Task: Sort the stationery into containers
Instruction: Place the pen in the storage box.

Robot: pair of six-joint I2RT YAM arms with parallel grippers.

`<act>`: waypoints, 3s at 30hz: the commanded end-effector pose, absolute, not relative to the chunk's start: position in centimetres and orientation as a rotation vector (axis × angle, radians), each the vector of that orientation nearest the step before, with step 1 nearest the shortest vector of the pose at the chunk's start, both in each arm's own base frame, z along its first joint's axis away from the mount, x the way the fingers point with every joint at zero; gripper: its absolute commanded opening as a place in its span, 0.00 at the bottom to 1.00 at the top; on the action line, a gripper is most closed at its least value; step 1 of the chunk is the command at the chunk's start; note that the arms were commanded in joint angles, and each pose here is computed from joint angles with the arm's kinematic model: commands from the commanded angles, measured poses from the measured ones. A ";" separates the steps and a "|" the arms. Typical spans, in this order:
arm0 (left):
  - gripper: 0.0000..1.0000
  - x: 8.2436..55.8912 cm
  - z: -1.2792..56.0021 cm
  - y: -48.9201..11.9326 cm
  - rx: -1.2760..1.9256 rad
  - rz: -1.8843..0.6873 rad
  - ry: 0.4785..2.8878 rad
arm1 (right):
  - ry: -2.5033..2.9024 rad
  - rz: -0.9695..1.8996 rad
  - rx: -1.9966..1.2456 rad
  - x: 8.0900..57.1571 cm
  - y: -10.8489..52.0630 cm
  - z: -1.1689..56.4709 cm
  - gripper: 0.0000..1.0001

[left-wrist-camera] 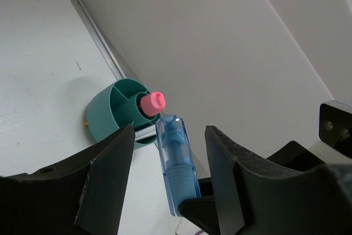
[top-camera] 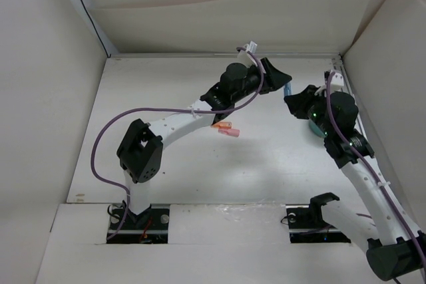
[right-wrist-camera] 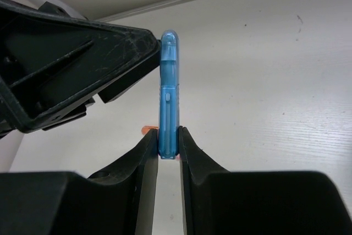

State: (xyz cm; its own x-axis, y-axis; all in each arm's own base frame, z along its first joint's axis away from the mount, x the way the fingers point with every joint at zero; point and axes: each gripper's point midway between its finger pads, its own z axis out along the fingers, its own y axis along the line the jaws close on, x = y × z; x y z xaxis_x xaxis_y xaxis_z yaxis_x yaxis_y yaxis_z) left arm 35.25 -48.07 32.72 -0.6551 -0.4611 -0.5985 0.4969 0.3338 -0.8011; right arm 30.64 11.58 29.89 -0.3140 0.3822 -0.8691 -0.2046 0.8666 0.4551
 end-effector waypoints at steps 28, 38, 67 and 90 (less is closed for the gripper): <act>0.69 36.7 32.4 -42.3 -0.062 -1.245 1.755 | 1.903 0.314 0.486 33.9 1.9 24.5 0.00; 0.65 37.3 30.8 -41.6 -0.080 -1.193 1.790 | 2.002 0.085 0.668 34.9 -3.3 21.5 0.00; 0.65 36.2 28.5 -42.4 -0.014 -1.256 1.843 | 2.090 0.135 0.846 36.2 -6.1 15.7 0.00; 0.65 36.2 28.2 -42.6 -0.005 -1.264 1.846 | 2.104 0.288 0.867 35.7 -5.6 14.4 0.04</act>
State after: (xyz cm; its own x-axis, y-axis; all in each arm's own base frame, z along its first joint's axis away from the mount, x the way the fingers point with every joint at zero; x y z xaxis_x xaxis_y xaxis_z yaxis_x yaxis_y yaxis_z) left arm 36.33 -42.84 25.47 -0.6515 -0.4164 -0.6341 0.3942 0.5284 -0.7520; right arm 34.89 -5.55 12.65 -0.4674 0.6649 -0.5826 0.5198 0.7398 0.4273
